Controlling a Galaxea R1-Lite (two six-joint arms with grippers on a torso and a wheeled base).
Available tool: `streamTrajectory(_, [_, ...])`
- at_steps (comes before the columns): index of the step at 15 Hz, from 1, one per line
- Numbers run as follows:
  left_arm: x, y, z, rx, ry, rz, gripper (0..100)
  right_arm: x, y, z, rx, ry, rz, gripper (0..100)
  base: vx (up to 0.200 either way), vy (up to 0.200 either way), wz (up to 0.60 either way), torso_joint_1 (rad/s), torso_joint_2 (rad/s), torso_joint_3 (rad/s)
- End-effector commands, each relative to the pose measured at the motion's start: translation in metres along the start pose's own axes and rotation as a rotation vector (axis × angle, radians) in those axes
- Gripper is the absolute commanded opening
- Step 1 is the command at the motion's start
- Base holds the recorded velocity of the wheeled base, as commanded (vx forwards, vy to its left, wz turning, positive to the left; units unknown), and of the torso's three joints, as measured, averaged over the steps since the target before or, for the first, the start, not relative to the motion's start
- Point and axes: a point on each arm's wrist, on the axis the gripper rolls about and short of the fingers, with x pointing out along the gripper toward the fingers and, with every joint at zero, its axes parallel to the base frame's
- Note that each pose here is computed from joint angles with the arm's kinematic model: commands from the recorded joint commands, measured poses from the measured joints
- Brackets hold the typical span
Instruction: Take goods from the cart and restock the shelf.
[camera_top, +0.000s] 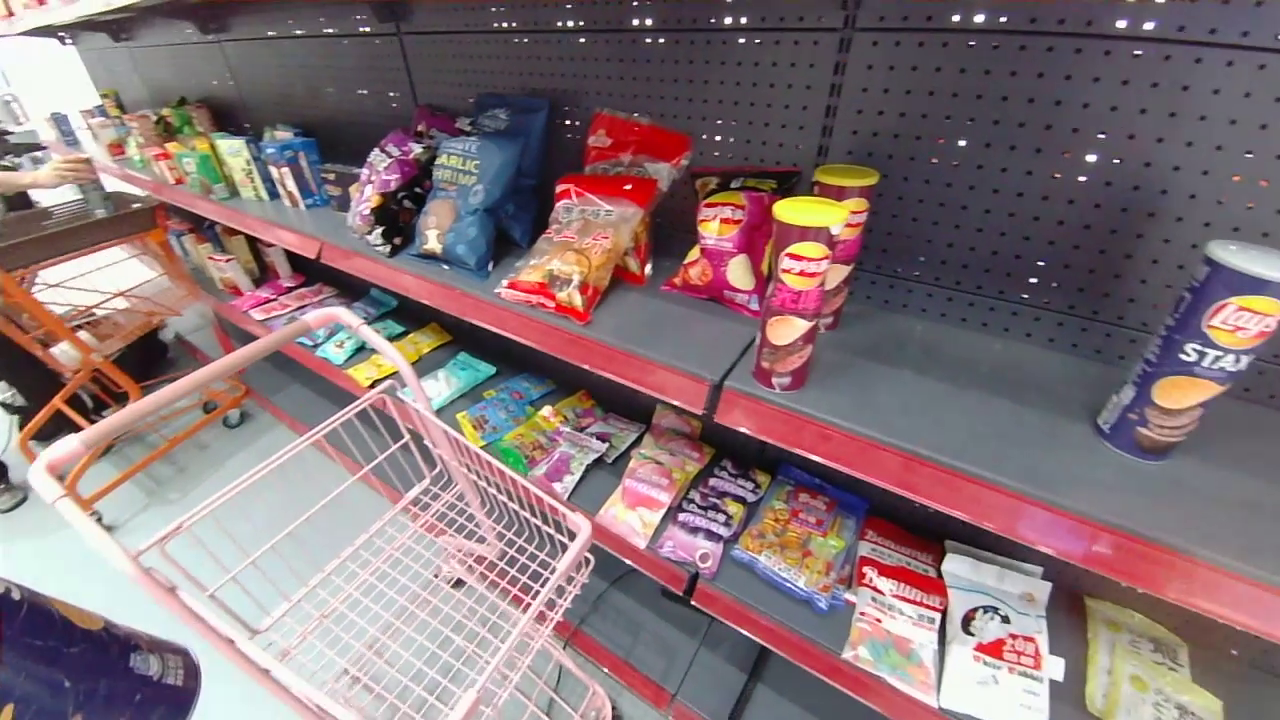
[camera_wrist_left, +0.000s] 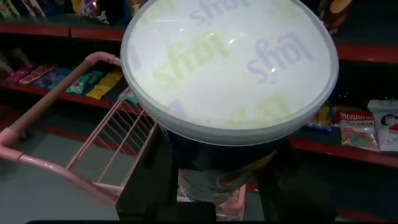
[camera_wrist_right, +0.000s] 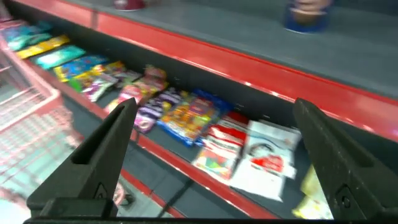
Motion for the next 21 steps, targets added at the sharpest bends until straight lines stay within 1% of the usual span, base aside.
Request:
streamTrajectory(1, [-0.0005,0.0007,0.0006,0.01,-0.003,0.023,0,0.0,0.0,0.0001,0.0,-0.001,0.0,100,0.0,0.0,-0.6,0.002,0.0,0.002])
streamTrajectory(2, [-0.0012,0.0008,0.0024,0.029,-0.011,0.017,0,0.0001,0.0,-0.0003,0.0,0.001,0.0,100,0.0,0.0,-0.6,0.002,-0.01,0.002])
streamTrajectory(4, [-0.0041,0.0011,0.0032,0.034,-0.026,0.019,0,0.0,0.0,0.0001,0.0,-0.001,0.0,100,0.0,0.0,-0.6,0.002,0.0,0.0])
streamTrajectory(7, [-0.0037,0.001,0.0025,0.042,-0.023,0.021,0,0.0,0.0,0.0001,0.0,-0.001,0.0,100,0.0,0.0,-0.6,0.005,0.0,0.002])
streamTrajectory(8, [-0.002,0.0009,0.0002,0.058,-0.008,0.036,0,0.0,0.0,0.0001,0.0,-0.001,0.0,100,0.0,0.0,-0.6,0.002,0.0,-0.007])
streamTrajectory(9, [-0.0012,0.001,0.0008,0.069,-0.006,0.039,0,0.0,0.0,0.0001,0.0,-0.001,0.0,100,0.0,0.0,-0.6,0.002,0.0,0.007])
streamTrajectory(10, [-0.0017,0.0011,0.0004,0.074,-0.007,0.042,0,0.0,0.0,0.0001,0.0,-0.001,0.0,100,0.0,0.0,-0.6,0.002,-0.01,0.002])
streamTrajectory(11, [-0.0014,0.0011,0.0004,0.094,-0.005,0.043,0,0.0,0.0,0.0001,0.0,-0.001,0.001,100,0.0,0.0,-0.6,0.002,0.0,0.002])
streamTrajectory(12, [-0.0011,0.0011,0.0006,0.109,-0.005,0.043,0,0.0,0.0,0.0001,0.0,-0.001,0.0,100,0.0,0.0,0.0,0.0,0.0,0.0])
streamTrajectory(13, [-0.0025,0.0012,0.0007,0.133,-0.01,0.045,0,0.0,0.0,0.0001,0.0,-0.001,0.0,100,0.0,0.0,0.0,0.0,0.0,0.0])
streamTrajectory(14, [-0.0025,0.0012,0.0007,0.138,-0.01,0.045,0,0.0,0.0,0.0001,0.0,-0.001,0.0,100,0.0,0.0,0.0,0.0,0.0,0.0])
streamTrajectory(15, [-0.003,0.0013,0.0018,0.149,-0.015,0.042,0,0.0,0.0,0.0001,0.0,-0.001,0.001,100,0.0,0.0,0.0,0.0,0.0,0.0])
streamTrajectory(16, [-0.003,0.0014,0.0018,0.149,-0.015,0.044,0,0.0,0.0,0.0001,0.0,-0.001,0.0,100,0.0,0.0,0.0,0.0,0.0,0.0])
streamTrajectory(21, [-0.0032,0.0013,0.0014,0.153,-0.015,0.041,0,0.0,0.0,0.0001,0.0,-0.001,0.001,100,0.2,0.0,0.0,-0.003,0.0,0.005])
